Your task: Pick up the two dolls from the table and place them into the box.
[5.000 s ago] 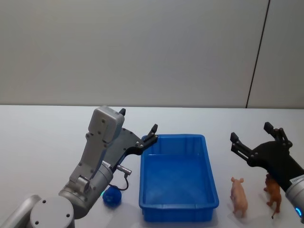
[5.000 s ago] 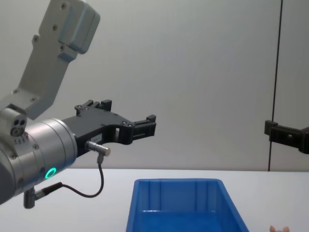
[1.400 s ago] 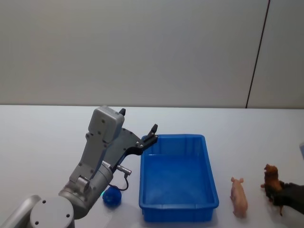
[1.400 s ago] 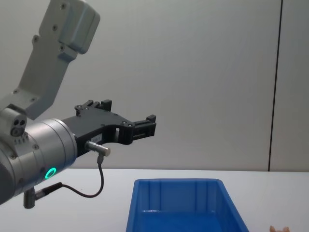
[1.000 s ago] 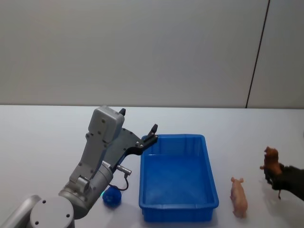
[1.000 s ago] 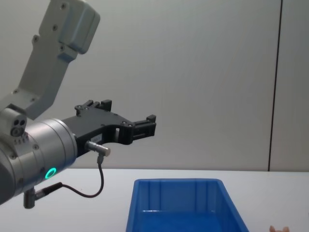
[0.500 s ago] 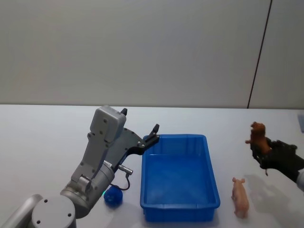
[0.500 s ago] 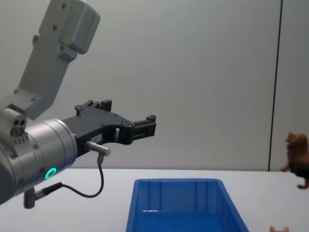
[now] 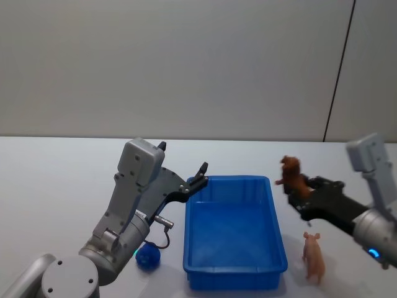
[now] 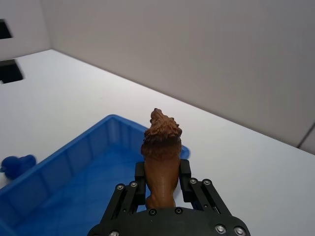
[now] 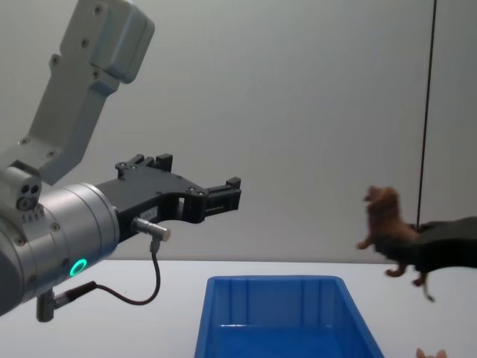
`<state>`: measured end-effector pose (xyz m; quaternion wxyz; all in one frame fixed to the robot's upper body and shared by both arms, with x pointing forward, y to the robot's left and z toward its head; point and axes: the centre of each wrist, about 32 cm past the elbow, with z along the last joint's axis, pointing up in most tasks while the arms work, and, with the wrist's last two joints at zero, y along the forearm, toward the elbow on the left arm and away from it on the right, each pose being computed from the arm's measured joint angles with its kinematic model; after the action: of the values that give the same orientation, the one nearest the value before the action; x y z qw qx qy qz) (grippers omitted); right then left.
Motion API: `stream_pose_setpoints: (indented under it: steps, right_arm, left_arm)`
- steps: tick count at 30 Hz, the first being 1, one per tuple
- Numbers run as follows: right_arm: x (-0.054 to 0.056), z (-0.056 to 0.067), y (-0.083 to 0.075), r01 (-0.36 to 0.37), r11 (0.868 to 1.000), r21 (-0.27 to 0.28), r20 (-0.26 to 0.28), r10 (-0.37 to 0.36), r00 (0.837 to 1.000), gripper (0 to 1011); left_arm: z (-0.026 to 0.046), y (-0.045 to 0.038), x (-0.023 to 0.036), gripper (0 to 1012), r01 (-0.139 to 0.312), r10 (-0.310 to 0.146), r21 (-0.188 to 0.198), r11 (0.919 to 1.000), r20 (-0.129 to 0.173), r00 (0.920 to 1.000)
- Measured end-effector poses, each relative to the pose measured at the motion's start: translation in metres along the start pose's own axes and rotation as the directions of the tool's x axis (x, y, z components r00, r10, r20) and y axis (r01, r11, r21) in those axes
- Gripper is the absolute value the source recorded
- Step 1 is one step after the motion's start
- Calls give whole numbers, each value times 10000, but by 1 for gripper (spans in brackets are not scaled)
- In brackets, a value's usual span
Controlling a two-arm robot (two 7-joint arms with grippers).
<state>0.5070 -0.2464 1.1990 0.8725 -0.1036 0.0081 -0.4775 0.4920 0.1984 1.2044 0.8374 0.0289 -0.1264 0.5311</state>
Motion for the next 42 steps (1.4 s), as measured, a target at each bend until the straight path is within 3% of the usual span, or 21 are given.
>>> stream_pose_setpoints:
  steps: [11,22,30,36,42]
  right_arm:
    - [-302,-55,209,-1215,9911,-538,414,1238,9914,417]
    - [-463,-96,292,-1487,9859,-763,557,1531,9866,769]
    - [-488,-95,257,-1153,9924,-439,590,1178,9913,995]
    - [-448,-89,161,-597,9981,-138,436,603,9972,1001]
    - [-383,-115,12,21,9998,-193,156,-18,9999,1001]
  left_arm:
    - [0,0,0,1001,0,0,-1,10000,0,10000]
    - [0,0,0,1001,0,0,0,10000,0,10000]
    - [0,0,0,1001,0,0,0,10000,0,10000]
    - [0,0,0,1001,1,-1,0,10000,0,10000]
    - [0,0,0,1001,0,0,0,10000,0,10000]
